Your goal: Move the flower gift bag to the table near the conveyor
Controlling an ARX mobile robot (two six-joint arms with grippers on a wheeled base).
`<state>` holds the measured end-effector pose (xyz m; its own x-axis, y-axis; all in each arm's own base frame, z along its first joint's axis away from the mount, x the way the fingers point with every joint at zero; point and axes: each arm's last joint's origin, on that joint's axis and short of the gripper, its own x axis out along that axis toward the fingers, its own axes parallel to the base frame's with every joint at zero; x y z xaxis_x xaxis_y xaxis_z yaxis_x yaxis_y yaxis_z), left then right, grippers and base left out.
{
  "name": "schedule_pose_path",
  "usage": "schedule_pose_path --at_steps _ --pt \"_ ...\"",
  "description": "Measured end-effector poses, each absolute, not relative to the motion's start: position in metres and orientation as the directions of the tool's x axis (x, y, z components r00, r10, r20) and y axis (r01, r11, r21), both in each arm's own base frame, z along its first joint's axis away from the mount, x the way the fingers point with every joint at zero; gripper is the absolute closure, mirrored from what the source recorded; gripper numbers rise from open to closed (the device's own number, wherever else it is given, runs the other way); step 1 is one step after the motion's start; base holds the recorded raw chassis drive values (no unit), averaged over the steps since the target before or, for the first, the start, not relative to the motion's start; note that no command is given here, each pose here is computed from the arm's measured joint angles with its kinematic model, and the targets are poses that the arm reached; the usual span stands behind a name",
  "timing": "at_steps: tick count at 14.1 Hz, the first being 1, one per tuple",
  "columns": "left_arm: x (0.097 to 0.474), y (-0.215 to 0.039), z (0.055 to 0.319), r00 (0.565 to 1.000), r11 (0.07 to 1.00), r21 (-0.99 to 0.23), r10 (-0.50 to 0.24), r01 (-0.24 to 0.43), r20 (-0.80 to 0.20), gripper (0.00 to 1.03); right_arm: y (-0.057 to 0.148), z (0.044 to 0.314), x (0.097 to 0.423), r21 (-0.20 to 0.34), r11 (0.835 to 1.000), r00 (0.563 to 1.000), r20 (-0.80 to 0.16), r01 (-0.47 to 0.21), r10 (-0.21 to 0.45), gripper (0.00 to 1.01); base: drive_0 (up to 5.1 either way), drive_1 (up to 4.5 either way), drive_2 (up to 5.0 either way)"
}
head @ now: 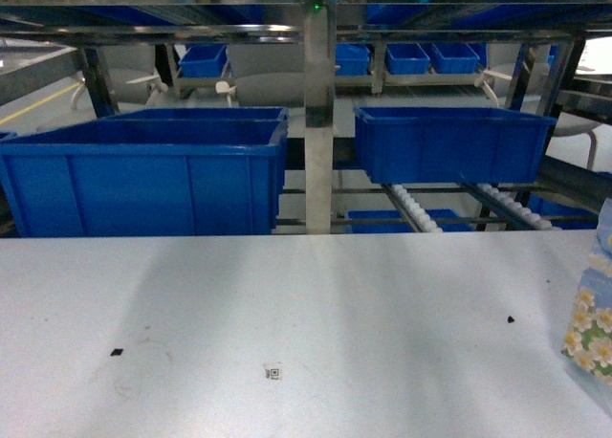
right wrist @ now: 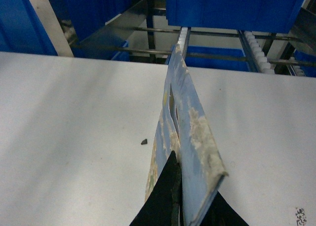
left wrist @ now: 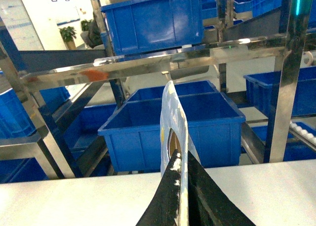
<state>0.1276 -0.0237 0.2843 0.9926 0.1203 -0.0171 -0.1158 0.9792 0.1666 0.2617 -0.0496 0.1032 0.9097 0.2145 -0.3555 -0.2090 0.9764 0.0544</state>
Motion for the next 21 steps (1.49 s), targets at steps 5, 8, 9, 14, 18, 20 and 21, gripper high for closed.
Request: schedule_pose_path --at_steps 5,8,9,14,18,20,21 --pt "0.128 -0.024 0.284 0.993 0.979 0.166 0.120 -0.115 -0.017 1.01 -0.062 0.095 0.265 0.028 0.986 0.926 -0.341 -0.164 0.164 0.99 0.0 0.00 0.0" --pt "0.128 -0.024 0.284 0.993 0.979 0.167 0.120 -0.116 -0.017 1.01 -0.044 0.096 0.269 0.014 0.974 0.922 -0.319 -0.225 0.218 0.99 0.0 0.00 0.0" --pt "0.128 -0.024 0.284 0.993 0.979 0.166 0.120 -0.116 -0.016 1.01 -0.037 0.094 0.270 0.009 0.972 0.920 -0.318 -0.236 0.227 0.99 0.0 0.00 0.0" --pt "0.128 -0.024 0.284 0.993 0.979 0.166 0.120 -0.116 -0.016 1.01 -0.017 0.078 0.257 0.021 0.958 0.899 -0.341 -0.285 0.275 0.99 0.0 0.00 0.0" --pt "0.128 -0.024 0.284 0.993 0.979 0.166 0.120 -0.116 -0.016 1.01 -0.008 0.073 0.250 0.034 0.963 0.898 -0.353 -0.268 0.262 0.98 0.0 0.00 0.0" --pt "0.128 -0.024 0.284 0.993 0.979 0.166 0.120 -0.116 -0.016 1.01 -0.006 0.068 0.243 0.065 0.969 0.890 -0.386 -0.237 0.244 0.82 0.0 0.00 0.0" --pt "0.128 -0.024 0.284 0.993 0.979 0.166 0.120 -0.116 -0.016 1.01 -0.006 0.068 0.240 0.081 0.972 0.889 -0.393 -0.220 0.234 0.73 0.0 0.00 0.0"
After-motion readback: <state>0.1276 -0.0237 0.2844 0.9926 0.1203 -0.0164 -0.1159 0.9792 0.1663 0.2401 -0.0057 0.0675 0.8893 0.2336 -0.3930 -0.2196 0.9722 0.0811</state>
